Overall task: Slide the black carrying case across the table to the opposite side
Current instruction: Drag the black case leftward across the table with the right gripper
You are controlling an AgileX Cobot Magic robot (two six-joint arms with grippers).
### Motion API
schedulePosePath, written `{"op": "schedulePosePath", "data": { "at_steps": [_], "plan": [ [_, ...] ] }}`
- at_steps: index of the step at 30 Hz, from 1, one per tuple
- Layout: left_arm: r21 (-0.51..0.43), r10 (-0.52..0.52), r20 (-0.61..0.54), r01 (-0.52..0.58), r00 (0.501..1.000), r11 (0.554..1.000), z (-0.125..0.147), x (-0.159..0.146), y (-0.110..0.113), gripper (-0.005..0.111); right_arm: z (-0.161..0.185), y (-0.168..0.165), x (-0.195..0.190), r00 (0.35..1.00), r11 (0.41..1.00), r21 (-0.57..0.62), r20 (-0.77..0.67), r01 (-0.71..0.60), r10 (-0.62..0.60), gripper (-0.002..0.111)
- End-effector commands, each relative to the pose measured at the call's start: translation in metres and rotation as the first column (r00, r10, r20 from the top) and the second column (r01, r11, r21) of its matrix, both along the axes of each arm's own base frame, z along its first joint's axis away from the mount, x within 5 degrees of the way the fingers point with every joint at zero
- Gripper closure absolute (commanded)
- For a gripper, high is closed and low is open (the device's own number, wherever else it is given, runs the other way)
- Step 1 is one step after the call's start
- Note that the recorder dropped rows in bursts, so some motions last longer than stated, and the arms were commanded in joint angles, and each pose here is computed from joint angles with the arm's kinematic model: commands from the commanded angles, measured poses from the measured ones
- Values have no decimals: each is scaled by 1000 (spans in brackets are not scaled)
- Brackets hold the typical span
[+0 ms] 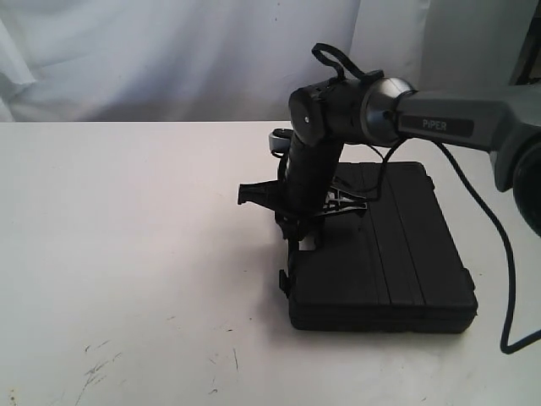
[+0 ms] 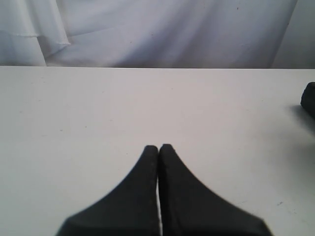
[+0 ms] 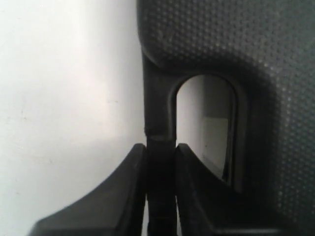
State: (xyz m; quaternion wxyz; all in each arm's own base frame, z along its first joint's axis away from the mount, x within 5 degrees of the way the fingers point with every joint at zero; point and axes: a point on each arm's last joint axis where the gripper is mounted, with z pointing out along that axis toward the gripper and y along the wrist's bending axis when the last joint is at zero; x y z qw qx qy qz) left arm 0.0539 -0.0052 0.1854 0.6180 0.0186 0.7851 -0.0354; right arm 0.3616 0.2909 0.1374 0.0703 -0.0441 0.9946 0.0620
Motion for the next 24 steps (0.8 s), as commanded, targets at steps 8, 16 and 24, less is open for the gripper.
{"op": "schedulePosePath", "data": {
  "at_steps": [8, 16, 24],
  "plan": [
    [-2, 2, 5, -2, 1000, 1000, -1, 0, 0, 107, 4, 38, -20, 999, 992, 129, 37, -12, 7, 108],
    [0, 1, 6, -1, 1000, 1000, -1, 0, 0, 107, 5, 53, -28, 999, 981, 193, 37, 9, -16, 108],
    [0, 1, 6, -1, 1000, 1000, -1, 0, 0, 107, 6, 67, -37, 999, 968, 252, 45, 17, -29, 108]
  ]
}}
